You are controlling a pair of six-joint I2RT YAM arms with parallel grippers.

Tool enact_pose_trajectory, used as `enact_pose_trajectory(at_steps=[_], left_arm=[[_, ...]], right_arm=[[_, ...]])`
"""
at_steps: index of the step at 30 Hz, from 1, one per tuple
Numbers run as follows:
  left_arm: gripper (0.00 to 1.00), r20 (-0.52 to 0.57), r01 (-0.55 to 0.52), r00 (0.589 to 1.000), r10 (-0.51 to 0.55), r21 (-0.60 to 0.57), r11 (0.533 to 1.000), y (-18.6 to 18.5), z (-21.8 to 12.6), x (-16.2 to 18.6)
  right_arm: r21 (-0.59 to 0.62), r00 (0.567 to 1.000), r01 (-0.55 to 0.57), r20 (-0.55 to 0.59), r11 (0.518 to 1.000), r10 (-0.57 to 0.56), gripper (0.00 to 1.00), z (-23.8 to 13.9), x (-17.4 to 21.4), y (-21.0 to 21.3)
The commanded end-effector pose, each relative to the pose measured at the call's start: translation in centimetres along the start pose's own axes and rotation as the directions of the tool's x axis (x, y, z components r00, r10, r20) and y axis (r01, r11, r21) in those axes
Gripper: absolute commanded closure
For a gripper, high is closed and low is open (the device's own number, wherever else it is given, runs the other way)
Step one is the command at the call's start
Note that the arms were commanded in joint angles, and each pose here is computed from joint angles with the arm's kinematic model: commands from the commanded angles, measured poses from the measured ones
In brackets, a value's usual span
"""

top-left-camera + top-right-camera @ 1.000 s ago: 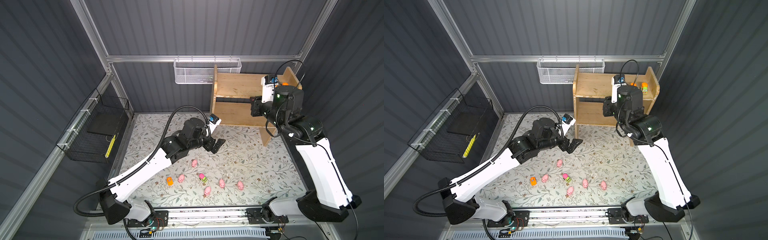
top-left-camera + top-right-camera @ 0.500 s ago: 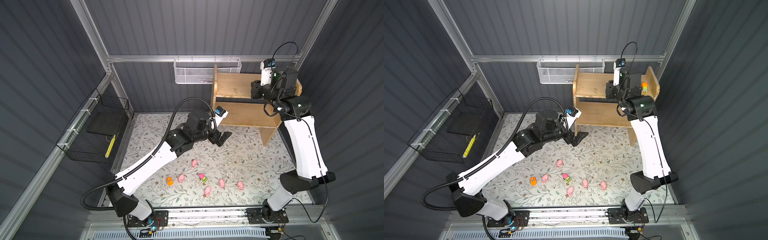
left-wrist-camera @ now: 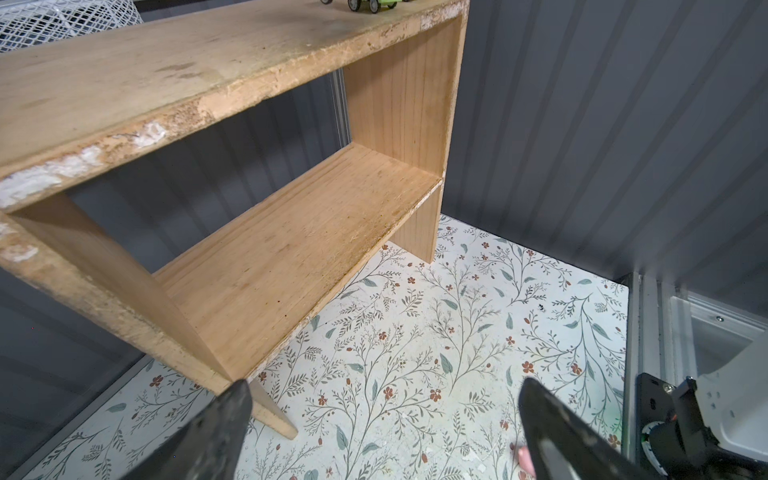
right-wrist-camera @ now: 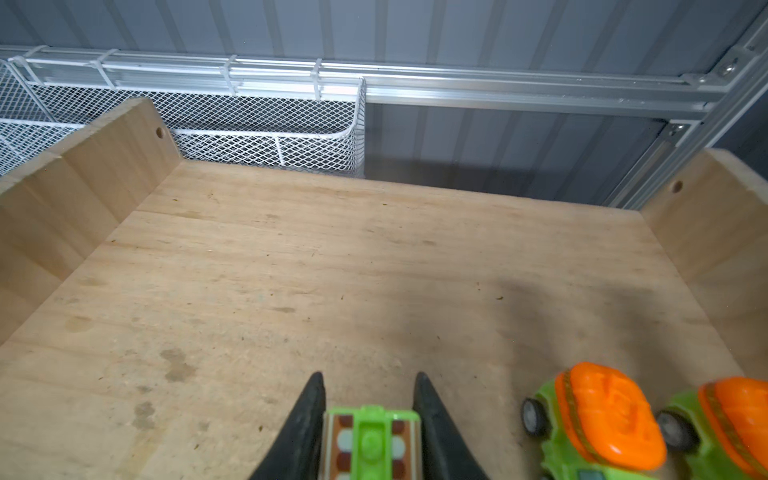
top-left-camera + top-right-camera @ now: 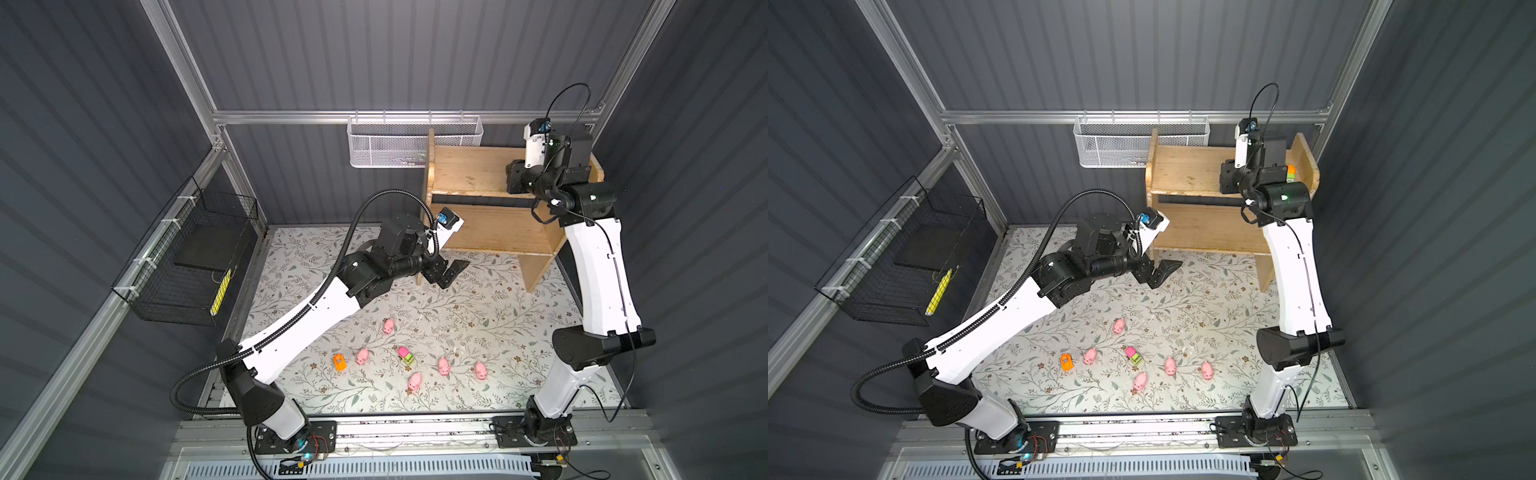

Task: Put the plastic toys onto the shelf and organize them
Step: 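Lower the truck beside the orange-and-green trucks and open the right gripper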

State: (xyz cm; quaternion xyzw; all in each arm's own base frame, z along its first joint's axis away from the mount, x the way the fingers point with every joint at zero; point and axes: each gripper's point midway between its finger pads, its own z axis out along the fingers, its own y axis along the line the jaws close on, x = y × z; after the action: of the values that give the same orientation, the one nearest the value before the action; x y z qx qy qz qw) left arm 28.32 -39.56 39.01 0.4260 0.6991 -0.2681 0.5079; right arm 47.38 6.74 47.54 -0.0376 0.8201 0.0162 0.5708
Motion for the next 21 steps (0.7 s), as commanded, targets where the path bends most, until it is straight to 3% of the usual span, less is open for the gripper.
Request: enact_pose_trajectory(at_steps=[1, 21], left_arm=[[0.00, 0.012, -0.028, 1.000, 0.028, 0.000, 1.000, 0.1, -0.1, -0.8], [0.00, 0.000, -0.046, 0.999, 0.046, -0.011, 0.999, 0.4, 1.0, -0.5]], right_arm=[[-0.020, 1.000, -0.010, -0.004, 1.000, 0.010, 0.71, 0.2, 0.0, -0.3], [-0.011, 0.998, -0.052, -0.030, 0.999, 0.051, 0.67, 2.5, 0.8, -2.2]])
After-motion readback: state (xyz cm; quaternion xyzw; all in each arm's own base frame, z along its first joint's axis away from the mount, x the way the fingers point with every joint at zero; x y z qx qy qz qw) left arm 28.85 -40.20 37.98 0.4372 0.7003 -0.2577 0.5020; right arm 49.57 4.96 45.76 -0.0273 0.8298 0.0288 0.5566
